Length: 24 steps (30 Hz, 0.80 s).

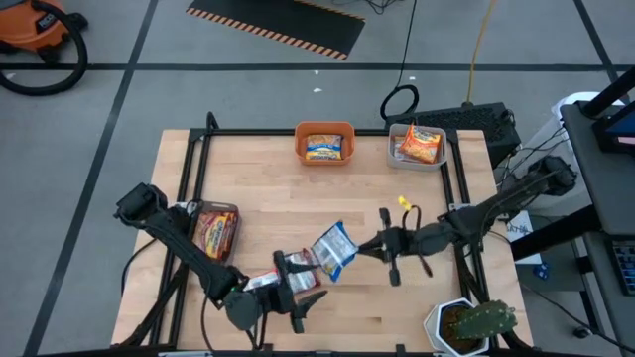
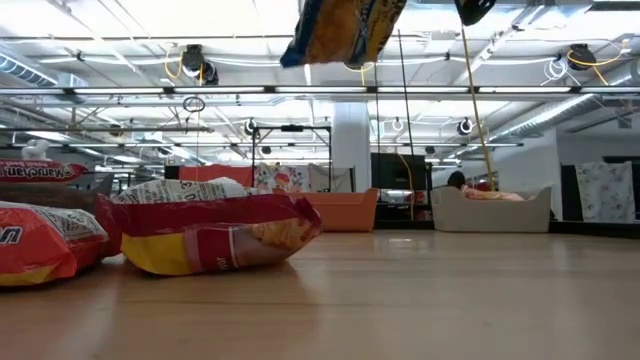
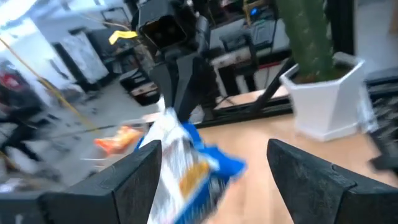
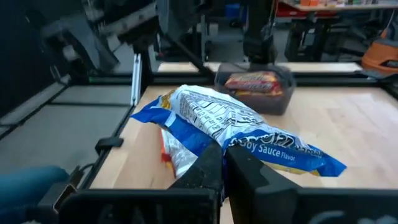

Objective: Sort Maruchan noodles
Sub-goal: Put the blue noodle pack into the orange bin

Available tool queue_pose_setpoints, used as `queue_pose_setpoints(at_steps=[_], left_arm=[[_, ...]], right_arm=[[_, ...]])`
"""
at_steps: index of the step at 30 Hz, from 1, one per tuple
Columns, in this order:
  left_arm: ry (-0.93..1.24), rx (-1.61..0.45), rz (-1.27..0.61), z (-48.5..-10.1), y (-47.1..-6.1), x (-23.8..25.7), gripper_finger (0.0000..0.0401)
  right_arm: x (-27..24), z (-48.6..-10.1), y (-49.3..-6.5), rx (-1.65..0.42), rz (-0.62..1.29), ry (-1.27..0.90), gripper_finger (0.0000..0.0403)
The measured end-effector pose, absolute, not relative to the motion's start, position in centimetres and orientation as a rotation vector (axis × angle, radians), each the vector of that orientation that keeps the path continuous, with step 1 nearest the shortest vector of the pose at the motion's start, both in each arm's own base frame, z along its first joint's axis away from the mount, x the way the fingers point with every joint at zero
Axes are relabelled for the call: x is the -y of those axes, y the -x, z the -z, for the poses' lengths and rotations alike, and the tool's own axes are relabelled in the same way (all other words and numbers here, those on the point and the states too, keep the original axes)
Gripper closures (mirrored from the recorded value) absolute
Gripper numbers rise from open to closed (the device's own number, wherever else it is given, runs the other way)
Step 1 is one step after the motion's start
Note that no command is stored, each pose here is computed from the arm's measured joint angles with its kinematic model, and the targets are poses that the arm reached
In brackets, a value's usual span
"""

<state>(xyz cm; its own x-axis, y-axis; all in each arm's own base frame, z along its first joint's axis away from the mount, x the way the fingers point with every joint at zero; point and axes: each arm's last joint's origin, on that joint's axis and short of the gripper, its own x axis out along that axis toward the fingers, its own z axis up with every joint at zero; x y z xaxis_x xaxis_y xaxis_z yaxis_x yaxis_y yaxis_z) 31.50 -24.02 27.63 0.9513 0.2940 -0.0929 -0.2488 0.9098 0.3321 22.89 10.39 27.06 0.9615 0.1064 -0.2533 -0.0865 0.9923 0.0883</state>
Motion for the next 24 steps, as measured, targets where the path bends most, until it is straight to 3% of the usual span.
queue_pose_setpoints(at_steps=[15,24], left_arm=[[-0.588,-0.321,-0.484,-26.1,-32.8,20.7,0.0105],[-0.596,-0.366,-0.612,-26.1,-35.0,16.6,0.0105]], right_arm=[[-4.9,-26.7,-18.4,0.070,0.019,-0.179,0.0403],[-2.7,-25.8,-19.1,0.058,-0.023,-0.232,0.0403]])
